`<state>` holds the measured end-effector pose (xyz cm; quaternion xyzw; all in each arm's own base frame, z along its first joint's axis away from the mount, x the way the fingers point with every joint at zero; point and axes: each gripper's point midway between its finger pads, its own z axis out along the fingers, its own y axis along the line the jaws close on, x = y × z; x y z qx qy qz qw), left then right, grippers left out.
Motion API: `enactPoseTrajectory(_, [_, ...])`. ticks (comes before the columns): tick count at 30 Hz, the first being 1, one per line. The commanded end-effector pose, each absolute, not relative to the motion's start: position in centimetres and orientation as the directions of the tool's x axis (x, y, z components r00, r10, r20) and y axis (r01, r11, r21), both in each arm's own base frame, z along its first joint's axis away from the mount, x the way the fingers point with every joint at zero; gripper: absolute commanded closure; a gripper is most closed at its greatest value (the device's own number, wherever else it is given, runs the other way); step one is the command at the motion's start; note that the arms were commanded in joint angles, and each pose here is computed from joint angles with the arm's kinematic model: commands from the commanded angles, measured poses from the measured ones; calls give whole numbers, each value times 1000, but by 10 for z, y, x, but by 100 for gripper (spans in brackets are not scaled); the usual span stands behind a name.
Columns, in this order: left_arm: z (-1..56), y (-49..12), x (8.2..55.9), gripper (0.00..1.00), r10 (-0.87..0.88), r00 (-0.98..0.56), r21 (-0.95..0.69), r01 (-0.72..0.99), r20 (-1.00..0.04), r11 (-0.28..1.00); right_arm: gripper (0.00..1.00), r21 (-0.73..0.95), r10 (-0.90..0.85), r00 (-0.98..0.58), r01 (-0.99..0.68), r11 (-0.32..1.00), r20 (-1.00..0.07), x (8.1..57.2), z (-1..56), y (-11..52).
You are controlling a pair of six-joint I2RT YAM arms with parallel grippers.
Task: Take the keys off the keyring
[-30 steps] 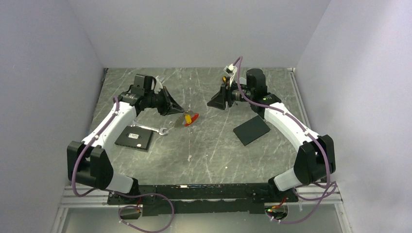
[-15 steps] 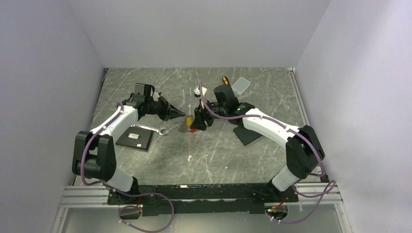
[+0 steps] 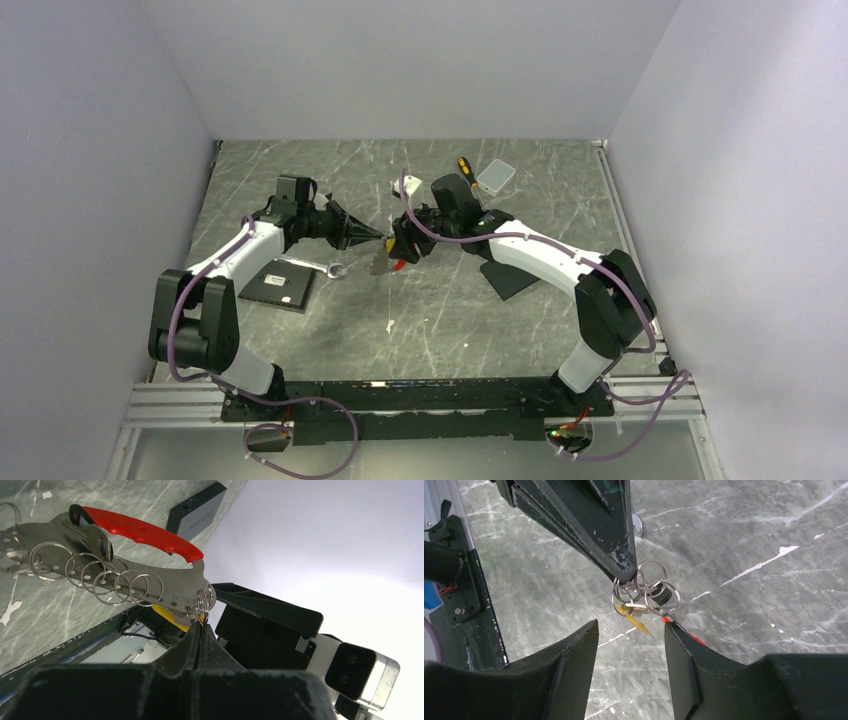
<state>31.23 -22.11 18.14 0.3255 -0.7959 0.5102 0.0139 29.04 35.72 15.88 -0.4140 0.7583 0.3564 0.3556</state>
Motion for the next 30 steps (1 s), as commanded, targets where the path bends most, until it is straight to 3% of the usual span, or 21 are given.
enactPoseTrajectory(1, [198, -224, 309, 100, -477, -797, -828, -516, 370, 220, 45, 173, -323, -315, -900, 400, -893, 311, 186, 372])
enactPoseTrajectory(11, [195, -224, 308, 100, -473, -792, -823, -527, 385, 213, 54, 166, -316, -285, -921, 353, -905, 310, 188, 384])
enactPoseTrajectory(22, [191, -223, 303, 100, -462, -785, -816, -544, 414, 194, 99, 126, -383, -262, -930, 344, -886, 305, 163, 373])
enactPoseTrajectory(30, [189, -223, 300, 100, -447, -785, -812, -552, 429, 190, 100, 111, -429, -268, -928, 356, -863, 306, 141, 363])
